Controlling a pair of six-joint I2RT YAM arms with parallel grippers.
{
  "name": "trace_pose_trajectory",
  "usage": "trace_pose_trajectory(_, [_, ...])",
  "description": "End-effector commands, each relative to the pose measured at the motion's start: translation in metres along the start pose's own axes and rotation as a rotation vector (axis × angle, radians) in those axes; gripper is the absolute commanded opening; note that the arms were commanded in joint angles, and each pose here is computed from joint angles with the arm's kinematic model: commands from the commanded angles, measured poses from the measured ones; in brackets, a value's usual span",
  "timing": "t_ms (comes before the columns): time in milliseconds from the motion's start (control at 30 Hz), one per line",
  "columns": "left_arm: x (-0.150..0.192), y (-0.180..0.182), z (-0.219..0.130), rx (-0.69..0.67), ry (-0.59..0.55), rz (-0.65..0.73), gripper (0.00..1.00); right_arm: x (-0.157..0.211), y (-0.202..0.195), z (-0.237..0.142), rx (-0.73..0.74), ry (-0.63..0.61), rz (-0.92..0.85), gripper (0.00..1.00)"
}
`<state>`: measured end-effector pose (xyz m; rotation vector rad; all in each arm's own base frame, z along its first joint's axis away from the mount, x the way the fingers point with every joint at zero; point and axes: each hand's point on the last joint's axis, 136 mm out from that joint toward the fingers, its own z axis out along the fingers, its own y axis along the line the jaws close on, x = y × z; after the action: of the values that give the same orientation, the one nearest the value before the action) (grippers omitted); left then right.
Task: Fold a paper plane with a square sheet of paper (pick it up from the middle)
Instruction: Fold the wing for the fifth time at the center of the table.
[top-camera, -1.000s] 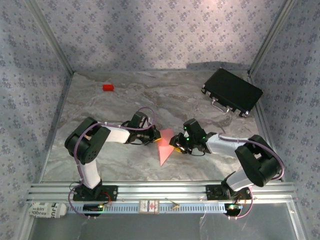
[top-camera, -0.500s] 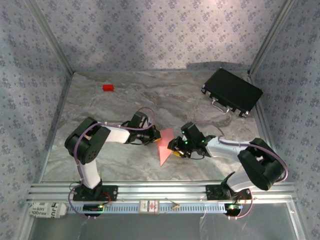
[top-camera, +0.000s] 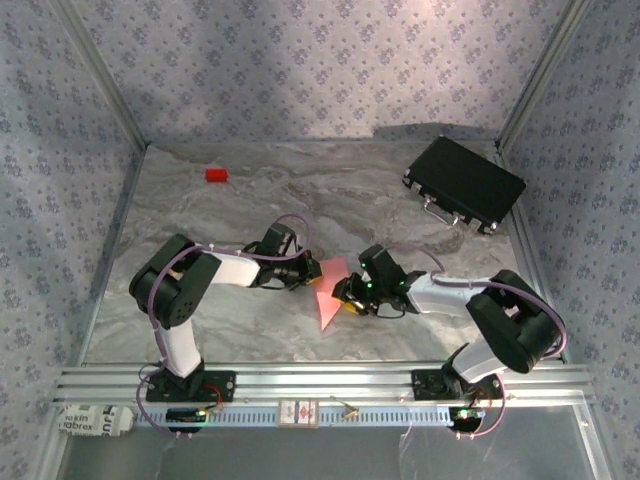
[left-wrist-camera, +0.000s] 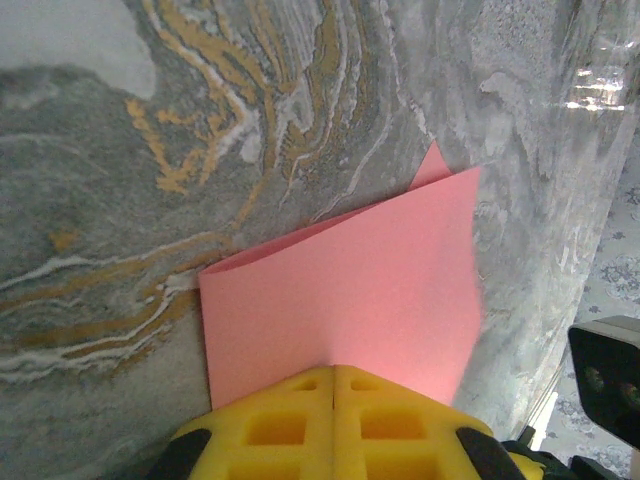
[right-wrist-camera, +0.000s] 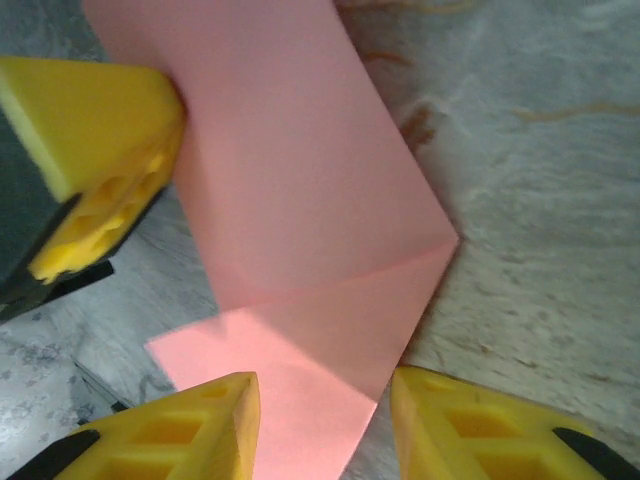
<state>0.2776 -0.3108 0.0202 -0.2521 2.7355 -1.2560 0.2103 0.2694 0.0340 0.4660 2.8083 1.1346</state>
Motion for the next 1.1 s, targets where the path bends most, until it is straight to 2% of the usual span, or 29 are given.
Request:
trace_pose_trajectory(0, [0.010, 0.030, 0.000, -0.094, 0.023, -0.057, 0.04, -0.013, 0.016, -0.003, -0.049, -0.057, -0.030, 0.41])
trace_pose_trajectory(433, [0.009, 0.029, 0.000, -0.096, 0.027, -0.057, 0.04, -0.033, 0.027, -0.015, -0.118, -0.080, -0.137, 0.43])
trace_pose_trajectory(633, [0.009, 0.026, 0.000, -0.091, 0.026, -0.053, 0.04, -0.040, 0.035, -0.013, -0.148, -0.046, -0.193, 0.42])
trace_pose_trajectory(1067, [0.007, 0.021, -0.004, -0.079, 0.018, -0.046, 0.04, -0.054, 0.027, -0.004, -0.151, 0.004, -0.196, 0.37])
